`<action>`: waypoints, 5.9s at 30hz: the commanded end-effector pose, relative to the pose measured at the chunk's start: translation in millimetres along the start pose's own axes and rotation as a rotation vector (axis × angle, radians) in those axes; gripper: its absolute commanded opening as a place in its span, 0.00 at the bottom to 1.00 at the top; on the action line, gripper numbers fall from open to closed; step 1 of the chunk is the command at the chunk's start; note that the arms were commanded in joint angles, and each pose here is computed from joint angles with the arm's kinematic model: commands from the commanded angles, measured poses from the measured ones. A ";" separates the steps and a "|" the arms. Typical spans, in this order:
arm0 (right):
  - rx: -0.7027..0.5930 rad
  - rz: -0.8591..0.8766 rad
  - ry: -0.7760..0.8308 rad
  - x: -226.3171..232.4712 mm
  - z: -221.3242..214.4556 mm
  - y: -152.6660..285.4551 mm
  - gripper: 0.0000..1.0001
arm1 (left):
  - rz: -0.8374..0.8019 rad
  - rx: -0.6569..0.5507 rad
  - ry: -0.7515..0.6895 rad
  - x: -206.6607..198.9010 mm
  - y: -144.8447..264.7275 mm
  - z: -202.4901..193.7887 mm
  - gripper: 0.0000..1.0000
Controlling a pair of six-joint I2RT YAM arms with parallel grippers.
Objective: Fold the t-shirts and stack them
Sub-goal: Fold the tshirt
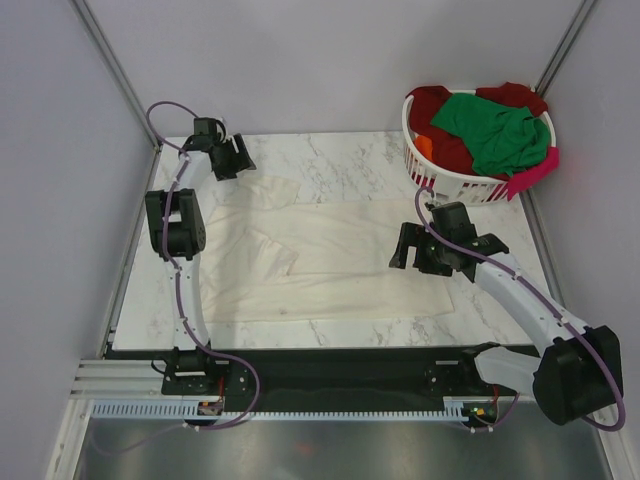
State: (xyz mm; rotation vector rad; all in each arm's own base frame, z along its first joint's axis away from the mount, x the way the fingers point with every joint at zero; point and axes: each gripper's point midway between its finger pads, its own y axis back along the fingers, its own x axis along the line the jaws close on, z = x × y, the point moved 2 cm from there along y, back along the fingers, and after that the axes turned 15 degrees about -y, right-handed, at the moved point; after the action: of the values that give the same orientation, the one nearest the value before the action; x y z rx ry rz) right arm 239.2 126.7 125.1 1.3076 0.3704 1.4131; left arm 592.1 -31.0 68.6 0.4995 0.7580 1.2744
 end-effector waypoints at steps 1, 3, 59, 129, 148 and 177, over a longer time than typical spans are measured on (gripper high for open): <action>-0.022 -0.005 0.029 -1.6 3.3 -3.0 0.98 | -0.040 -0.010 0.010 -4.6 -2.7 3.4 0.76; -0.009 -0.018 0.032 -6.1 -0.5 -6.1 0.98 | -0.087 0.000 0.032 -11.9 -7.3 1.3 0.72; -0.295 -0.231 0.012 52.9 167.6 -44.9 0.98 | -0.082 0.232 0.131 -90.0 285.0 -219.6 0.03; -0.194 -0.585 0.033 -40.3 168.8 -183.3 0.00 | 0.117 0.158 0.243 -50.0 316.9 -215.4 0.02; -0.406 -0.472 0.005 22.2 239.3 -76.3 0.00 | -0.039 -0.057 0.109 -56.4 288.3 -42.0 0.02; -0.446 -0.256 0.012 48.0 215.2 -7.7 0.00 | -0.088 -0.067 -0.030 -74.8 282.2 -26.6 0.02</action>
State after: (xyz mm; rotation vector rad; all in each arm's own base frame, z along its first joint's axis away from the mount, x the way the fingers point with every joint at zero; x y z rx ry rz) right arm 442.5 98.0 189.3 0.9328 0.2550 1.2519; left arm 386.5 -37.3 250.6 0.4355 0.7956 1.2165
